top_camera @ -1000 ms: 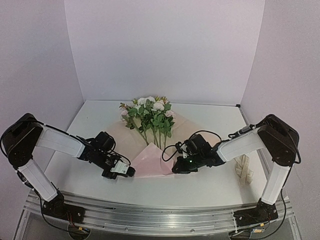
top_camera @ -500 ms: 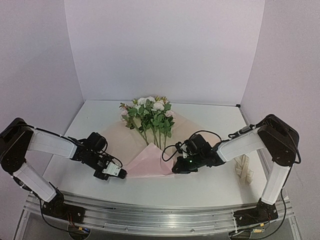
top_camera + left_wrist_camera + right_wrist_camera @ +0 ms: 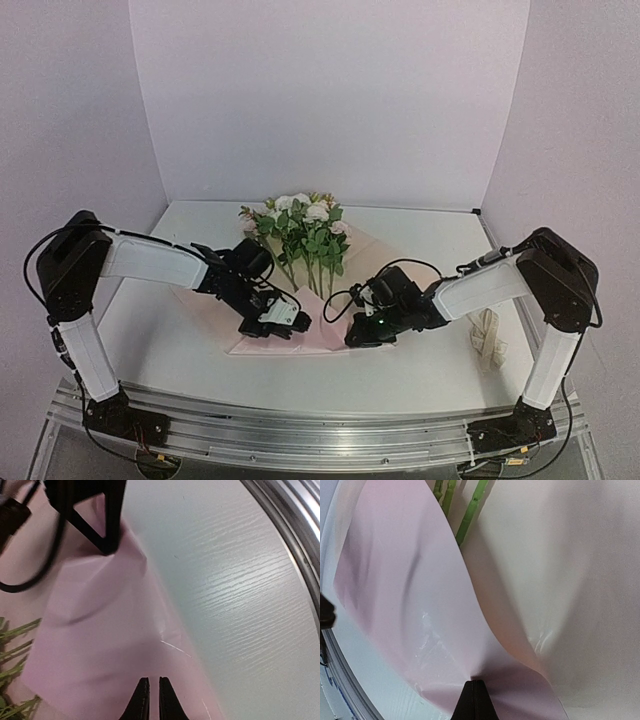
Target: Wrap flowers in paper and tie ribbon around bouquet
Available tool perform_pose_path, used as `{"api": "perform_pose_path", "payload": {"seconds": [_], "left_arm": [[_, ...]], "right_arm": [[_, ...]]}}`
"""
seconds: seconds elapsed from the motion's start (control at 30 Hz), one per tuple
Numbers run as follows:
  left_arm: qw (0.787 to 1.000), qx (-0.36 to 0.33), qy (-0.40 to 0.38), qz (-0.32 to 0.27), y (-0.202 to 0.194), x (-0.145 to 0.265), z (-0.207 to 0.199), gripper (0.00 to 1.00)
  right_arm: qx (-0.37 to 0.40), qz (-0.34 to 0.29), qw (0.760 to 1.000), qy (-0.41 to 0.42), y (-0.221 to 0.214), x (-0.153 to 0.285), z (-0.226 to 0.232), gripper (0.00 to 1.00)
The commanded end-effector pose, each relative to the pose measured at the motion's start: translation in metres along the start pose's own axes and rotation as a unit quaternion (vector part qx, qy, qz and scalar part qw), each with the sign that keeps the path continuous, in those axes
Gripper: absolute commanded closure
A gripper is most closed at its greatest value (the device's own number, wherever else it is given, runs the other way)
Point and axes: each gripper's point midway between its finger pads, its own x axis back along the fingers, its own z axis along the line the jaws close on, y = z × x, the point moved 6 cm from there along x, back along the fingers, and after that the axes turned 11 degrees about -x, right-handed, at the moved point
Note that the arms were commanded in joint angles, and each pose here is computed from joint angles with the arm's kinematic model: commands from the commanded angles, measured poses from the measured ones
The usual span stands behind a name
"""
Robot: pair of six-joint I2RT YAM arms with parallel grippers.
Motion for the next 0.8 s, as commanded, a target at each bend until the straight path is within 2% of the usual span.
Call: {"api": "perform_pose_path", "payload": {"seconds": [0.0,0.17,0.3,0.37,0.5,0.77], "left_arm": [[0.999,0.024,-0.027,0.037,-0.033,-0.033,-0.021,0.92],[0.996,0.020,-0.055,0.061,-0.051,-0.047,-0.044,0.93],[0.997,0.021,-0.057,0.056,-0.050,-0.046,-0.048,0.93],[0.996,0.021,-0.058,0.057,-0.050,-0.045,-0.048,0.93],[0.997,0.017,-0.059,0.057,-0.050,-0.045,-0.050,0.93],[0.996,0.011,-0.067,0.056,-0.050,-0.044,-0.053,0.94]], "right_arm": [[0.001,0.065,0.995,-0.075,-0.025,0.000,-0.029,1.00],[0.072,0.041,0.996,-0.016,-0.009,0.019,0.007,0.96],[0.187,-0.008,0.981,0.058,-0.007,0.037,0.050,0.94],[0.212,-0.032,0.973,0.085,-0.007,0.038,0.059,0.94],[0.203,-0.023,0.977,0.070,-0.005,0.016,0.051,0.96],[0.118,0.001,0.993,0.000,-0.015,-0.014,0.007,1.00]]}}
